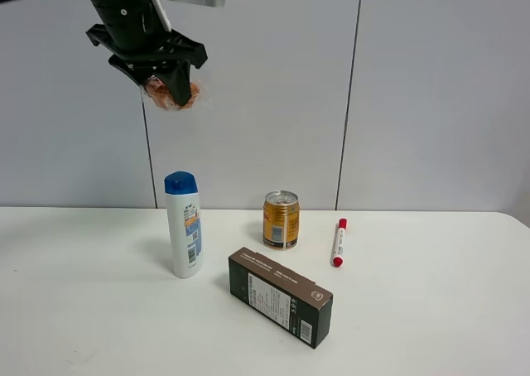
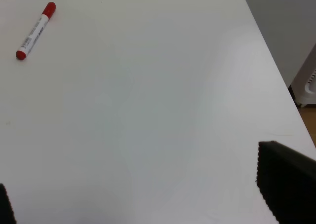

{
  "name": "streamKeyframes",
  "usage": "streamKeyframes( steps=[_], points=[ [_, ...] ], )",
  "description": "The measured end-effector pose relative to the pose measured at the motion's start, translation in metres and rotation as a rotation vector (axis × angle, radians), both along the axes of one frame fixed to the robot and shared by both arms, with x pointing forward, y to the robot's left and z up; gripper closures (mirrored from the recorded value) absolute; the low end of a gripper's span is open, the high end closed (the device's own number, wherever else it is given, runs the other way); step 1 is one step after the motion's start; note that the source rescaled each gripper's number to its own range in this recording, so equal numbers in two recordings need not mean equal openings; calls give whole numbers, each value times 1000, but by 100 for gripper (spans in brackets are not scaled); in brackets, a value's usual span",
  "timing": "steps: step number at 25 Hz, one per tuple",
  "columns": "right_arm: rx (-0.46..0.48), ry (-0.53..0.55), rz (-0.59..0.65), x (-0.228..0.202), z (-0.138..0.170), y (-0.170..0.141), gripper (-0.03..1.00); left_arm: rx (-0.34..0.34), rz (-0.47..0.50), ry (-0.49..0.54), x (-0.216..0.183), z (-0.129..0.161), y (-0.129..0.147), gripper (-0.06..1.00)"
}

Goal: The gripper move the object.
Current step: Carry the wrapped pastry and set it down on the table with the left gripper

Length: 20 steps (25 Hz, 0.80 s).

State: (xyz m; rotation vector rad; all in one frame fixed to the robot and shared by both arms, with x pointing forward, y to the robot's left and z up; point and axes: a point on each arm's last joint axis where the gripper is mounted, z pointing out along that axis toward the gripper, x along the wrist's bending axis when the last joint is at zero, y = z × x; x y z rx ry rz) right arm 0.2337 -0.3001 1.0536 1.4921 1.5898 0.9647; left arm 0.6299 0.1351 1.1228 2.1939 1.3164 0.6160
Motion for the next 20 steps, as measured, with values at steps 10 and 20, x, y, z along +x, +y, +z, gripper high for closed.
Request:
streamKeyframes(
  steps=[10, 20],
  points=[
    [0, 0, 0, 0, 0, 0, -3, -30, -36, 153, -86, -25, 15, 93],
    [0, 0, 0, 0, 0, 0, -3, -112, -138, 174, -148, -113, -6, 93]
  ],
)
